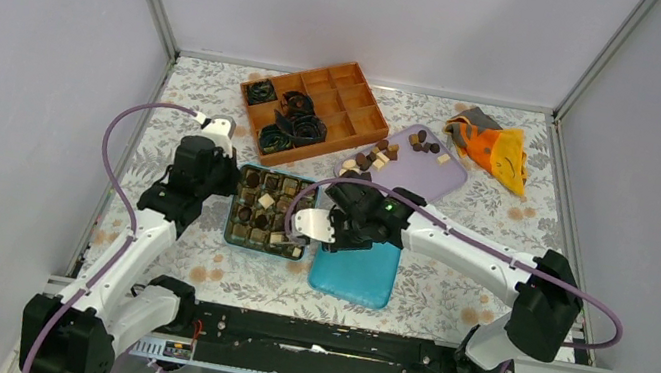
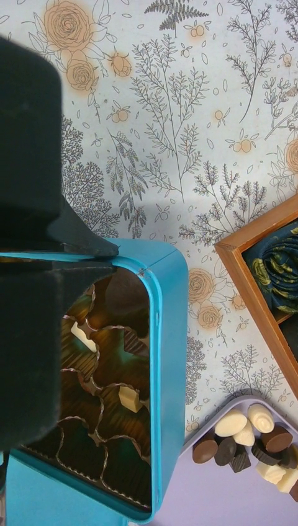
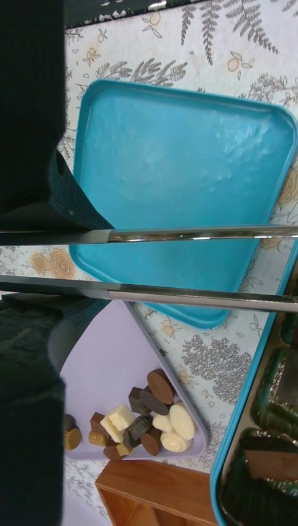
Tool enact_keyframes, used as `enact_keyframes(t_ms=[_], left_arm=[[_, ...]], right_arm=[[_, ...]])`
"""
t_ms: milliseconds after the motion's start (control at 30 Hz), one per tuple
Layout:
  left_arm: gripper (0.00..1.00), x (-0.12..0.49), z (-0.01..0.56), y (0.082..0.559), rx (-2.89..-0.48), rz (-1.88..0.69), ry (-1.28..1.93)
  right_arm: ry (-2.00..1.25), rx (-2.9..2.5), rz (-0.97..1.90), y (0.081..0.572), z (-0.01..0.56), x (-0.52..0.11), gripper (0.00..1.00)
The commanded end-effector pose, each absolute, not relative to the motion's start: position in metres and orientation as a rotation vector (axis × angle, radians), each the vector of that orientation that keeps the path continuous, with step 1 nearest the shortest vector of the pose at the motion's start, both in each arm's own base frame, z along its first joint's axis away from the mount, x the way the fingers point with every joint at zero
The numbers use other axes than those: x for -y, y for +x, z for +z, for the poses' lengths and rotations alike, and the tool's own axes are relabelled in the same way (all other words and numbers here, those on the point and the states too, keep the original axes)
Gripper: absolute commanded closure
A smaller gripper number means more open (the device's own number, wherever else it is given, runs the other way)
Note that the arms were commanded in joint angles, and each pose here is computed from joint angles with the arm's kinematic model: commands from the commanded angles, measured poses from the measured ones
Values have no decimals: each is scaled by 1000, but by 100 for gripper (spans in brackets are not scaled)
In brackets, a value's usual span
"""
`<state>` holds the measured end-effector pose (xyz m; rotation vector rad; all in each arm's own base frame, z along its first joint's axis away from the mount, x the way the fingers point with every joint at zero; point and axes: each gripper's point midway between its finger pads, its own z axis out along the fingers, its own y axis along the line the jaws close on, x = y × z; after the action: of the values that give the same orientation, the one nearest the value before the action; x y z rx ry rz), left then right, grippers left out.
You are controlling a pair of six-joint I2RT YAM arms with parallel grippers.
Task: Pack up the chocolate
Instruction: Place the fake chocolate in the packing box.
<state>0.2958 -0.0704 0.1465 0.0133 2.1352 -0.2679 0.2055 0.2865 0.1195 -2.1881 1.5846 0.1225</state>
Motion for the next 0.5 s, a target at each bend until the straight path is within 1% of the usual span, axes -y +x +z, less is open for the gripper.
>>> enact_keyframes(t_ms=[0, 267, 467], left_arm=[[100, 77, 179, 314, -2005, -304, 7], [100, 77, 175, 314, -2025, -306, 8], [100, 77, 175, 314, -2028, -307, 8]], right_arm=[[-2089, -1564, 75, 220, 142, -304, 83], [-2105, -1566, 82, 216, 138, -308, 65], [-2098, -1575, 85, 215, 139, -308, 54]])
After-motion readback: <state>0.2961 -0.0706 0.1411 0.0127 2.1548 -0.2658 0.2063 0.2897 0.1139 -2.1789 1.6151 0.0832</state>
